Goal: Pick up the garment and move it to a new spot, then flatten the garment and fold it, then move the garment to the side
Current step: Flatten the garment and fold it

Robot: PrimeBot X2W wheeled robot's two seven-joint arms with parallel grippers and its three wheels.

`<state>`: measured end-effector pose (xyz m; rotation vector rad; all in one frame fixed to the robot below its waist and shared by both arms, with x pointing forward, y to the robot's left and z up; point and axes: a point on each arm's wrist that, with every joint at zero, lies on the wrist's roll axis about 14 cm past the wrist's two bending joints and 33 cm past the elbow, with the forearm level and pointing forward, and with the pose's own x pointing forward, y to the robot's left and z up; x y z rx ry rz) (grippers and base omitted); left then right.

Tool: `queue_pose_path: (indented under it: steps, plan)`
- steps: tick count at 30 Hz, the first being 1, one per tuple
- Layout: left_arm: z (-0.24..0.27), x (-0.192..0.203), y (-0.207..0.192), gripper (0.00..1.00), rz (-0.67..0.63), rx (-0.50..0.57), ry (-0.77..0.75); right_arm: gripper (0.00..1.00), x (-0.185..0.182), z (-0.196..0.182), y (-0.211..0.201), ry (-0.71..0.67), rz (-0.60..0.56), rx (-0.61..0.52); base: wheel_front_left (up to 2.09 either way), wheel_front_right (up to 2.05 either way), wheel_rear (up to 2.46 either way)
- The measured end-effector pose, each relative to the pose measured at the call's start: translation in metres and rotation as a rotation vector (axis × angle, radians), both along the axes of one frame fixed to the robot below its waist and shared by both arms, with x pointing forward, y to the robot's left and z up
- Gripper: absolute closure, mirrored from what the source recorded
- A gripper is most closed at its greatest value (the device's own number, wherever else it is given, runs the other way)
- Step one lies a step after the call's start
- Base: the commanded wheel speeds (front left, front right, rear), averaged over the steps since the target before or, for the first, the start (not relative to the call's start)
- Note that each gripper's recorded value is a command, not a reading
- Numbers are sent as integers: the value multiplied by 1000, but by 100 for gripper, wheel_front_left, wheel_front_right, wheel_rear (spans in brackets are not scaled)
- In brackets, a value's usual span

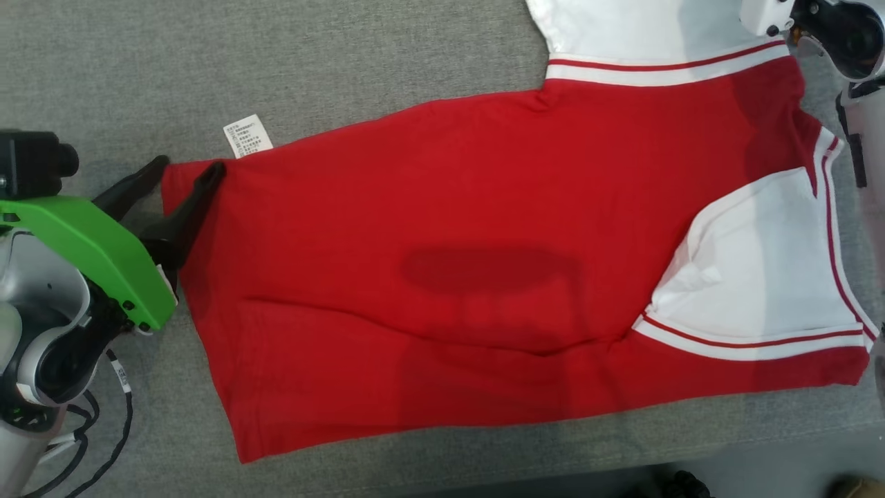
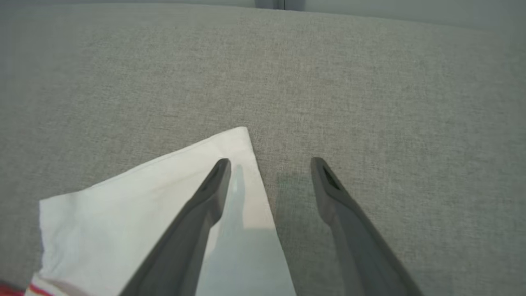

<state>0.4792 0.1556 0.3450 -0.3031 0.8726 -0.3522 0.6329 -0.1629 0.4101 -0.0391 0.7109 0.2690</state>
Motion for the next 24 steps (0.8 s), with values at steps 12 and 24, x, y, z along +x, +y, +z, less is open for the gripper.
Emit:
queue_pose_path:
  steps: [12, 24]
  plan:
    - [0, -11, 7, 0, -40, 7, 6, 15, 12, -38, 38, 58, 78, 23, 0, 0, 0]
    - [7, -7, -7, 100, -33, -66, -11, 100, 5, -24, 50, 23, 109, 102, 0, 0, 0]
